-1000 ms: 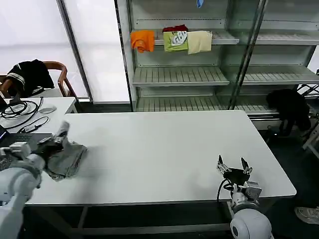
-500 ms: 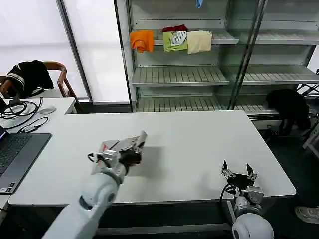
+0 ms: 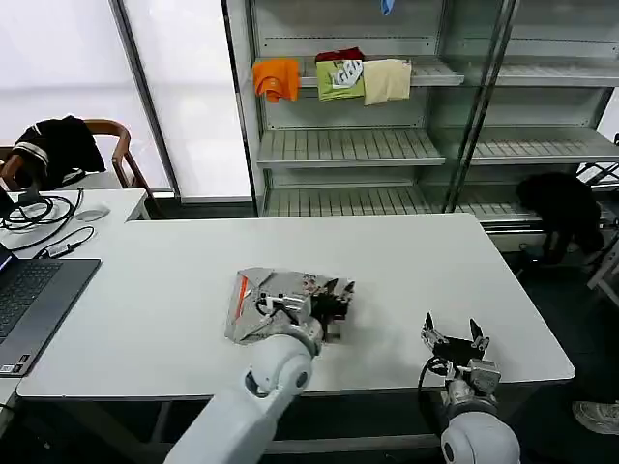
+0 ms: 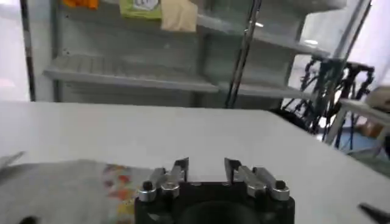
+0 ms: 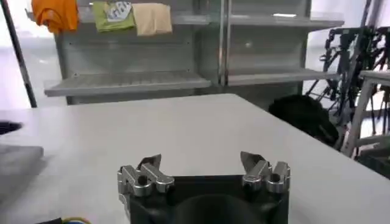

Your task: Fold and organize the clothes.

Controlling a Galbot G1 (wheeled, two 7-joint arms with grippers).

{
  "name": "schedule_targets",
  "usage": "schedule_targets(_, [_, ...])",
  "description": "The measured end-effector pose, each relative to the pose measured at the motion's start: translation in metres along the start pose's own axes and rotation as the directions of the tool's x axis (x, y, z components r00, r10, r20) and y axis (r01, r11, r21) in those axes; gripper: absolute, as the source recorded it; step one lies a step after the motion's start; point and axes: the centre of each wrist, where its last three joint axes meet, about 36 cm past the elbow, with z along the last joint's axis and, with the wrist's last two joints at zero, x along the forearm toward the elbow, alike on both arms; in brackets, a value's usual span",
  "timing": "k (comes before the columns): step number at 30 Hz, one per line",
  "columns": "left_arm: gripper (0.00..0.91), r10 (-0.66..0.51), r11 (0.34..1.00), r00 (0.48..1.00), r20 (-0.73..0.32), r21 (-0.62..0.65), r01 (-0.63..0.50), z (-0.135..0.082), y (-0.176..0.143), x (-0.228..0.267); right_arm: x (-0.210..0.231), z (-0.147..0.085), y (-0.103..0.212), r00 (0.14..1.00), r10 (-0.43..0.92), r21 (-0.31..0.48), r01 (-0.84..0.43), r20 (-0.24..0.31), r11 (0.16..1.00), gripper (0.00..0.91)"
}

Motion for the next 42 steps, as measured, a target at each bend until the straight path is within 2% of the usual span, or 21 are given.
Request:
schedule_targets(5, [0.907,0.021,0.999,0.999,0.043,0.046,-0.023,-0.012,-0.025,-0.005,-0.003,-0.003,0.006,0.999,-0.032,-0.027,0.032,-0.007,0.999,0.907])
schedule_targets(10, [0.907,0.003,0.999,0.996,0.085,0.041,-0.006,-0.024,-0.026,-0.004,-0.006,-0.010,0.012,0.995,-0.094,-0.094,0.091,-0.025,0.991,0.907])
schedule_targets(16, [0.907,-0.072,0.997,0.990,0.122,-0.004,0.073,-0.039,0.006,0.006,-0.010,-0.018,0.026,0.981,-0.184,-0.199,0.170,-0.057,0.965,0.907])
schedule_targets(24, [0.907,-0.201,0.977,0.969,0.146,-0.046,0.210,-0.049,0.064,0.034,-0.018,-0.028,0.065,0.945,-0.310,-0.360,0.254,-0.106,0.897,0.907])
schedule_targets(31, [0.907,-0.294,0.950,0.941,0.167,-0.058,0.307,-0.051,0.103,0.060,-0.026,-0.032,0.104,0.918,-0.365,-0.439,0.267,-0.153,0.858,0.897])
schedule_targets(32, [0.907,-0.306,0.946,0.937,0.168,-0.059,0.320,-0.051,0.108,0.064,-0.027,-0.032,0.109,0.917,-0.366,-0.444,0.264,-0.161,0.856,0.806])
schedule_targets(33, [0.907,-0.316,0.942,0.933,0.170,-0.060,0.330,-0.051,0.112,0.067,-0.028,-0.032,0.113,0.914,-0.369,-0.449,0.262,-0.169,0.854,0.776])
schedule_targets(34, [0.907,-0.327,0.938,0.929,0.172,-0.061,0.342,-0.051,0.116,0.071,-0.028,-0.031,0.118,0.910,-0.375,-0.454,0.262,-0.177,0.851,0.675])
schedule_targets(35, [0.907,-0.336,0.935,0.926,0.173,-0.062,0.350,-0.051,0.120,0.073,-0.029,-0.031,0.121,0.908,-0.377,-0.457,0.261,-0.183,0.850,0.615])
schedule_targets(36, [0.907,-0.342,0.932,0.924,0.173,-0.061,0.357,-0.050,0.123,0.076,-0.029,-0.030,0.125,0.906,-0.379,-0.460,0.259,-0.189,0.849,0.453])
schedule_targets(37, [0.907,-0.351,0.929,0.920,0.174,-0.060,0.365,-0.050,0.126,0.079,-0.029,-0.029,0.129,0.903,-0.382,-0.462,0.259,-0.196,0.848,0.383])
schedule_targets(38, [0.907,-0.359,0.926,0.917,0.174,-0.058,0.373,-0.050,0.129,0.082,-0.029,-0.028,0.132,0.901,-0.385,-0.462,0.259,-0.201,0.848,0.202])
schedule_targets(40, [0.907,-0.372,0.921,0.912,0.172,-0.054,0.385,-0.048,0.133,0.086,-0.029,-0.027,0.137,0.898,-0.387,-0.463,0.258,-0.208,0.848,0.050])
schedule_targets(42, [0.907,-0.382,0.917,0.908,0.171,-0.051,0.396,-0.047,0.137,0.089,-0.028,-0.025,0.142,0.895,-0.393,-0.461,0.262,-0.213,0.848,0.000])
